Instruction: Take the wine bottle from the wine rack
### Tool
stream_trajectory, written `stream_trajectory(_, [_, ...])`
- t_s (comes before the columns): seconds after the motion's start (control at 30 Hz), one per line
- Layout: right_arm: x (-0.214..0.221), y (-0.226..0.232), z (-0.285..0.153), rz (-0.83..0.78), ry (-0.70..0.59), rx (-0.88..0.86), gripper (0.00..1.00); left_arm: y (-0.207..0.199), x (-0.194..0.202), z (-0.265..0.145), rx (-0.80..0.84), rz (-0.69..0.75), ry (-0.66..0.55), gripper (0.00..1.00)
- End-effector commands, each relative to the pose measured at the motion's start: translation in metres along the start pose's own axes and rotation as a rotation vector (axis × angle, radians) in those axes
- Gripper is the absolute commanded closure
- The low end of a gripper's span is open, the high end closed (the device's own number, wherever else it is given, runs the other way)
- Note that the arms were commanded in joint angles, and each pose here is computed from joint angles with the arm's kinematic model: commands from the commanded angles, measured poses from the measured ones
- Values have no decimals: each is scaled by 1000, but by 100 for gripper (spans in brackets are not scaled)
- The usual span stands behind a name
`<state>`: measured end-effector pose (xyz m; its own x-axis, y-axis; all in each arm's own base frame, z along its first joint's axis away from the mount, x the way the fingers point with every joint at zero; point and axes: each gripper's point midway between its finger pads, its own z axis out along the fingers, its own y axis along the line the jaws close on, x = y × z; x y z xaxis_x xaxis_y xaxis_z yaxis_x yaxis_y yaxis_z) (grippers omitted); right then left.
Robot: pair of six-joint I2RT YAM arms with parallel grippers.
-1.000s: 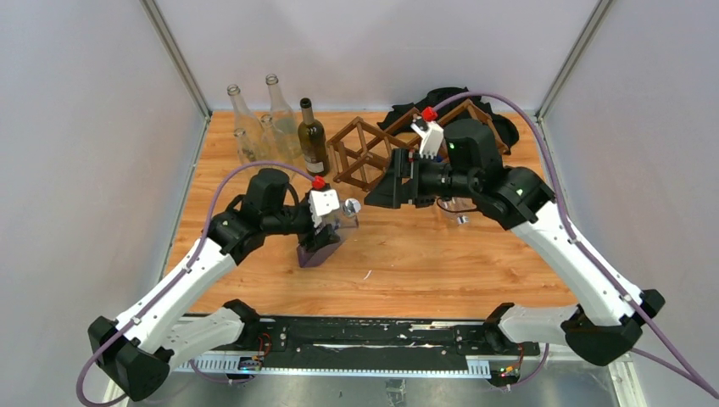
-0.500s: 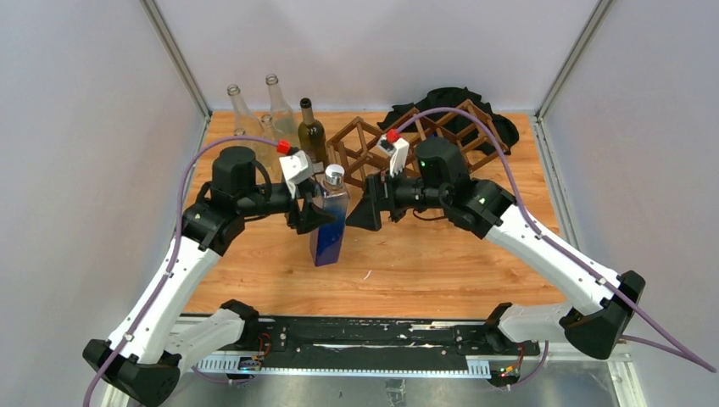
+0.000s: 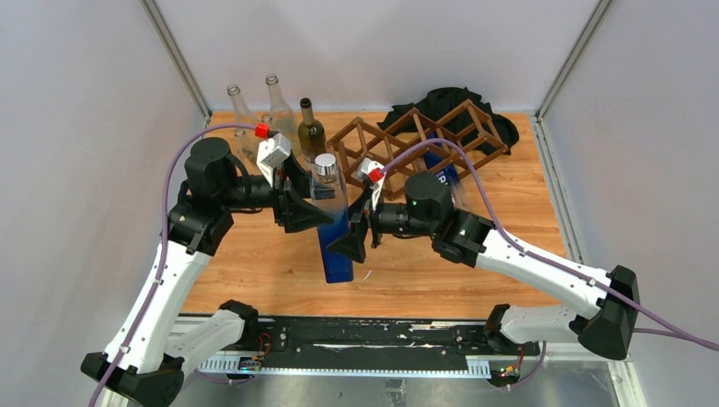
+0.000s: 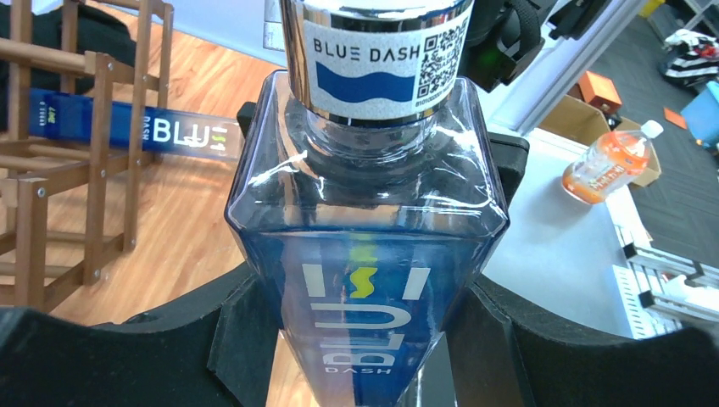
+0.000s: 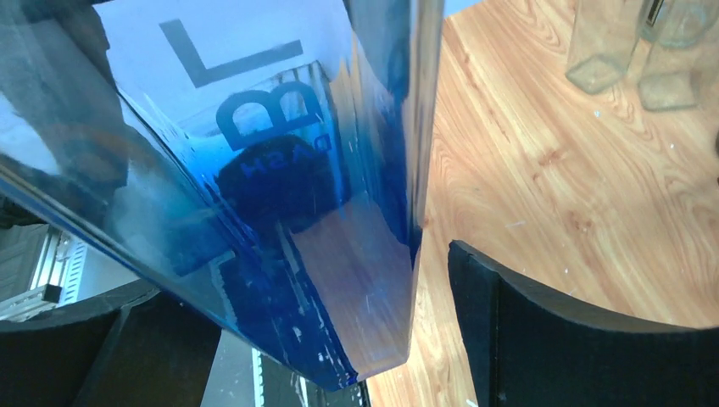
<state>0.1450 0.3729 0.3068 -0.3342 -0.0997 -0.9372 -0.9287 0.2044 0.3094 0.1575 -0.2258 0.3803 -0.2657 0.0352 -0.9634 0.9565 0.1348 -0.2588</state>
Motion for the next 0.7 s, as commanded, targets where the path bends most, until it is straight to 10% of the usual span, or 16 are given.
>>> stream_trajectory(0.0, [-33,12,6,-82,-111,-51,3,-36,-34,-8,119,78,-58,100])
stream_trajectory(0.33, [-45,30,3,-81,-131,-134,22,-37,-22,-12,104,77,-23,100])
stream_trajectory(0.43, [-47,32,2,-85,-135,-142,45,-32,-15,-14,70,105,3,98])
stream_trajectory(0.53, [-46,29,6,-87,-119,-128,97,-11,-7,-18,-63,116,52,64])
stream_trajectory(0.63, [-46,16,13,-93,-107,-67,100,5,3,-28,-178,134,137,1])
stream_trajectory(0.67, [-47,9,15,-102,-110,-34,100,14,5,-32,-230,134,168,0])
